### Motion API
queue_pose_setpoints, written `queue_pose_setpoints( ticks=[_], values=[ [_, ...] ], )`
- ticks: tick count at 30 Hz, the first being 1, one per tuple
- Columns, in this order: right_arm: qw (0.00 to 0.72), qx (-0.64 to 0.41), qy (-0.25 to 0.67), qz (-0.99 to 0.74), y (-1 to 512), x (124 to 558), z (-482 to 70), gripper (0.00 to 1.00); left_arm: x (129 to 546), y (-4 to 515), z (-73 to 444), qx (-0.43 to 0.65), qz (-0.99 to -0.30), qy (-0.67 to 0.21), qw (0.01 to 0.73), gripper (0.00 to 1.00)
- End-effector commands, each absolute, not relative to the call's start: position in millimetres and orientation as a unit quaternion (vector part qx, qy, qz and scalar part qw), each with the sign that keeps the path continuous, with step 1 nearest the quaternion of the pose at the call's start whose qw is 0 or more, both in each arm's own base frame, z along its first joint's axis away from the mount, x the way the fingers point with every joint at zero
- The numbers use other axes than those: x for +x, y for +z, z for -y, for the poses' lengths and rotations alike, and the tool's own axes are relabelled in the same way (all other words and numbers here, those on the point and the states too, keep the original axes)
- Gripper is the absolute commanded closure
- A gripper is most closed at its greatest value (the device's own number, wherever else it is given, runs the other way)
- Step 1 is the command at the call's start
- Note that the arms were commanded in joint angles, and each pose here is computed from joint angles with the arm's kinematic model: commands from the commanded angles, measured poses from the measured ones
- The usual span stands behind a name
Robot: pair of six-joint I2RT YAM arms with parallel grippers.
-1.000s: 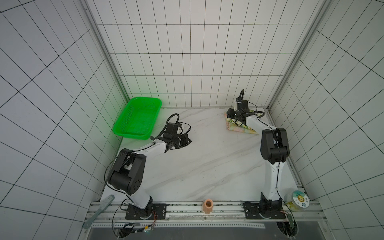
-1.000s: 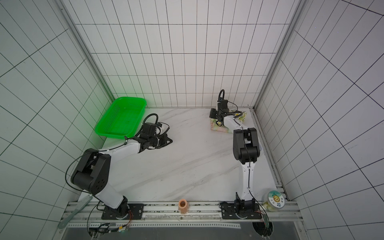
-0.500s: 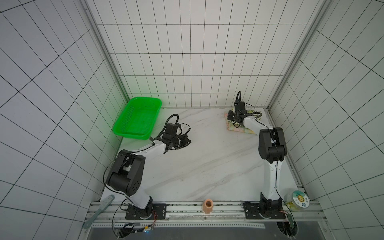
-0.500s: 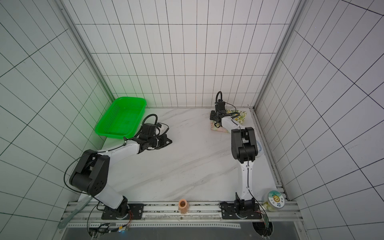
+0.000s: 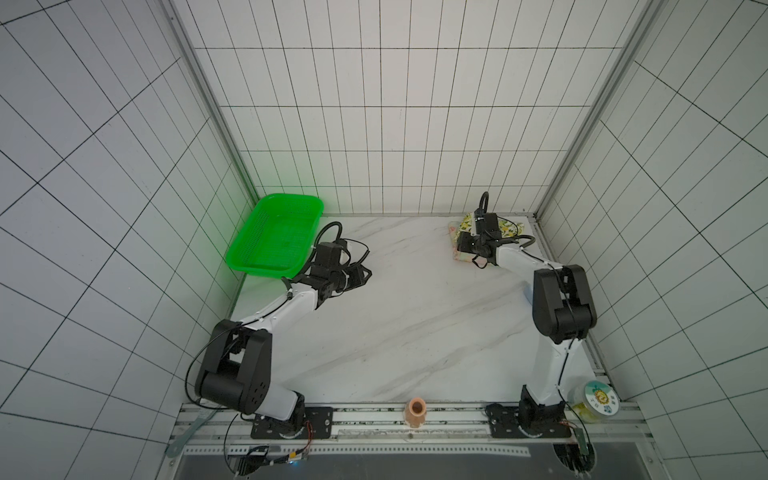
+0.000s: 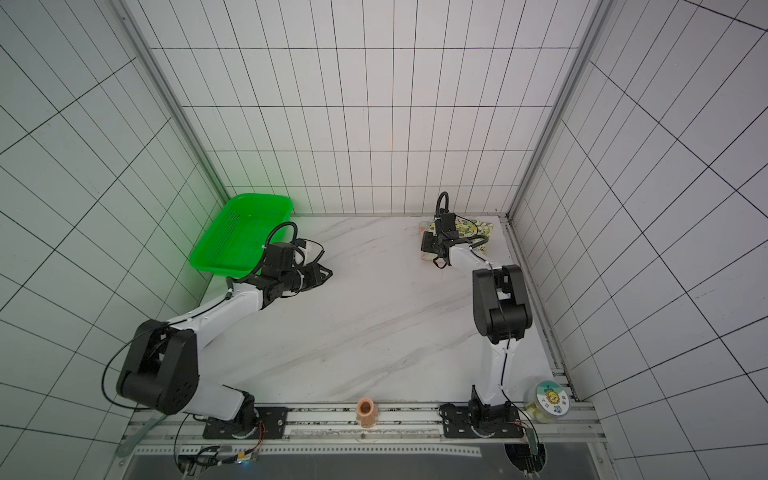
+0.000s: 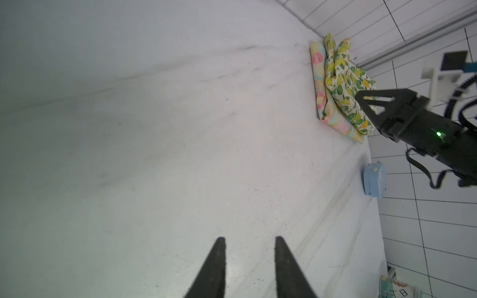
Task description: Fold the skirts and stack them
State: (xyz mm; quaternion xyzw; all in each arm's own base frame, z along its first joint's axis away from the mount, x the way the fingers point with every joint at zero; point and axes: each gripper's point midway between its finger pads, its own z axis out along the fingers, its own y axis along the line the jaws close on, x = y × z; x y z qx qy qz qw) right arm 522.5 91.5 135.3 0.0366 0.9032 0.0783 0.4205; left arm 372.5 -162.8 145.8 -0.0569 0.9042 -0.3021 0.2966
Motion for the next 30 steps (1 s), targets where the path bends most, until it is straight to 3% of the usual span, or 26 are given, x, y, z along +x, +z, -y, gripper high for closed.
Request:
queue_pose_setpoints(
  ticks=[1,3,7,8,12,18,30],
  values=[
    [0.471,0.013,0.100,-0.876,183,497,-85,0.30,390,173,117,-0.075,-0.906,-0.201,0.366,0.22],
    [0.492,0.011,0.088,-0.866,195,480,-71,0.08,398,184,92,-0.101,-0.900,-0.152,0.396,0.13],
    [0.512,0.020,0.081,-0.855,201,455,-34,0.06,404,205,49,-0.150,-0.877,-0.066,0.451,0.09],
    [0.511,0.035,0.076,-0.856,197,449,-20,0.01,403,213,39,-0.159,-0.869,-0.041,0.467,0.08],
    [0.539,0.073,-0.005,-0.839,189,424,26,0.00,401,231,9,-0.159,-0.827,0.041,0.538,0.03],
    [0.624,0.068,-0.043,-0.777,189,400,36,0.00,391,234,-14,-0.131,-0.762,0.122,0.623,0.03],
    [0.654,0.082,-0.049,-0.750,149,373,39,0.00,409,146,-14,-0.089,-0.800,0.171,0.569,0.03]
  ],
)
